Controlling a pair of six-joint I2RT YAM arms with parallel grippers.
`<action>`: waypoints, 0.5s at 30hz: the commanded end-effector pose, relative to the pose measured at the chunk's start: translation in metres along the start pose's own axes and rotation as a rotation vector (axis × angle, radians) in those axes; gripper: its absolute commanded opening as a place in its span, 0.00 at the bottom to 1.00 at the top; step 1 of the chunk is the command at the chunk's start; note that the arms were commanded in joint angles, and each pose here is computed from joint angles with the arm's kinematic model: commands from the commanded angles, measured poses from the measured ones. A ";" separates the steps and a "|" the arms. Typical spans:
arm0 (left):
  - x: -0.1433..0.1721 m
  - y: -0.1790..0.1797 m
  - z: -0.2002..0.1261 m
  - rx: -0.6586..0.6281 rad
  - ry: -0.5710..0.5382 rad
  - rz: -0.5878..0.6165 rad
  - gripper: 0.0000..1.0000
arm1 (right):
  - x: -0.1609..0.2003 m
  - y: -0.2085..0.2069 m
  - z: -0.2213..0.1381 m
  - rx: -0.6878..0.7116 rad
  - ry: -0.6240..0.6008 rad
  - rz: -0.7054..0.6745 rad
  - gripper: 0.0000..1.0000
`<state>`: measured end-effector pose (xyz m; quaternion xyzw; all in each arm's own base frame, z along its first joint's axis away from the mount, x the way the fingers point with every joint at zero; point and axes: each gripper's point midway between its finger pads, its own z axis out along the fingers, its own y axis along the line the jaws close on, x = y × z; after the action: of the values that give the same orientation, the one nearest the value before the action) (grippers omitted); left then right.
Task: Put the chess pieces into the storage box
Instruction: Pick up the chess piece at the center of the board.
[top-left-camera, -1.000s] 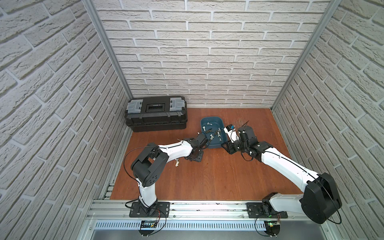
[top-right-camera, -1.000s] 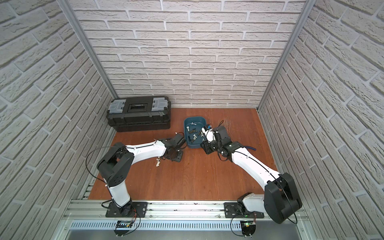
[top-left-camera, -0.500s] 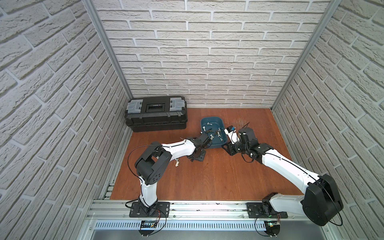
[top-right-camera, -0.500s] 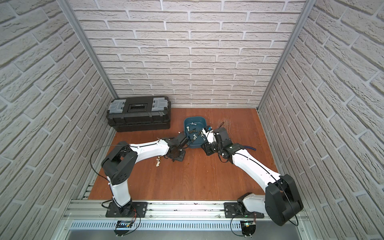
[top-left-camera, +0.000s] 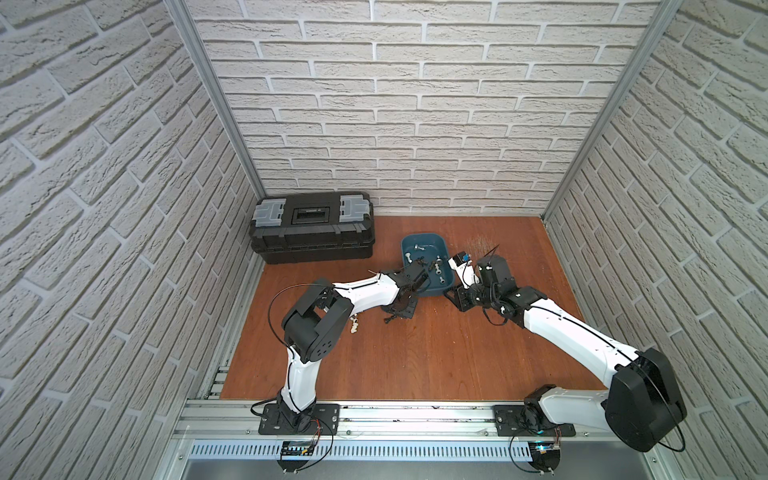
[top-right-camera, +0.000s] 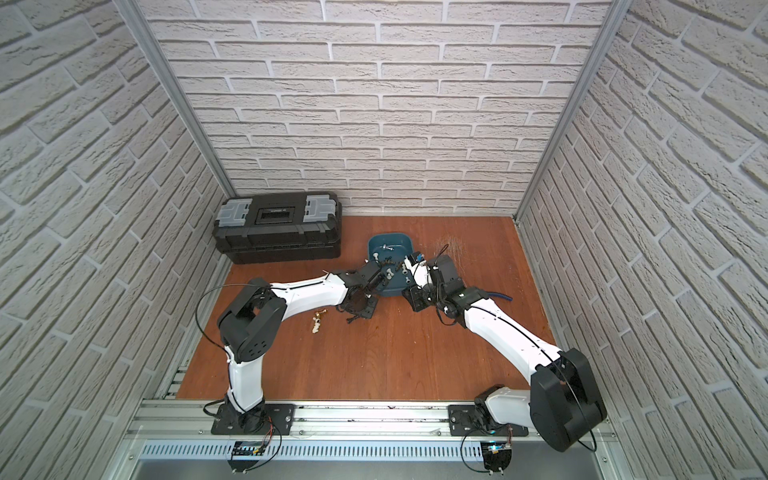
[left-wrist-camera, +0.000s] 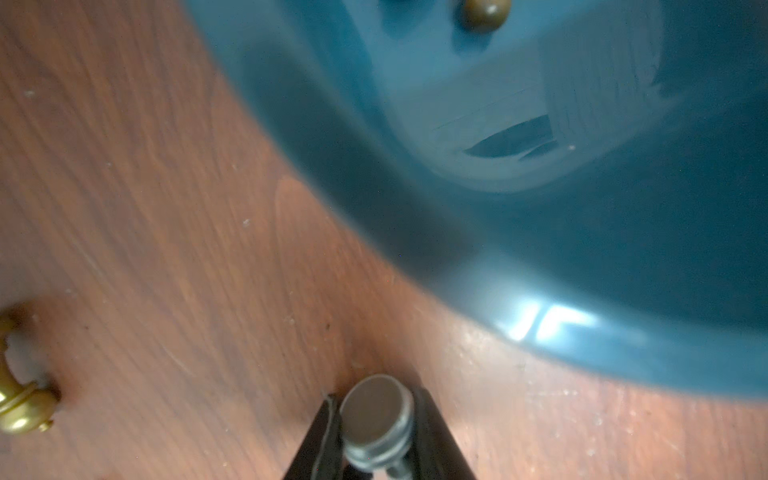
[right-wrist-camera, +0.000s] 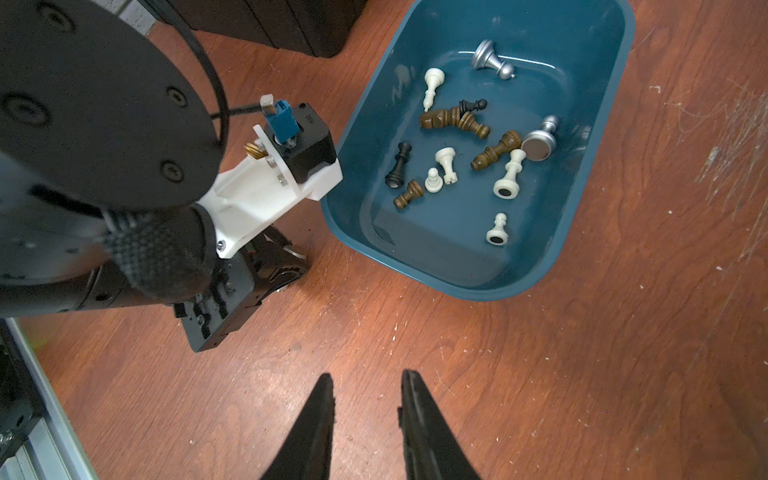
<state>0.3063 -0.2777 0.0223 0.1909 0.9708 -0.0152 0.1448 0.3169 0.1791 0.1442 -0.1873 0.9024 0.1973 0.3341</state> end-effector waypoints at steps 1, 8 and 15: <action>0.000 0.001 -0.002 -0.018 0.007 -0.005 0.20 | -0.007 0.003 -0.006 -0.011 -0.046 -0.005 0.31; -0.015 0.008 -0.037 -0.035 -0.067 -0.039 0.19 | -0.010 0.001 -0.014 0.012 -0.076 -0.010 0.31; -0.047 0.014 -0.091 -0.053 -0.185 -0.056 0.19 | -0.011 -0.004 -0.017 0.044 -0.092 -0.001 0.30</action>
<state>0.3194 -0.2727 0.0864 0.1645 0.9659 -0.0105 0.1997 0.3135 0.1723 0.1577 -0.1813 0.8947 0.1899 0.3613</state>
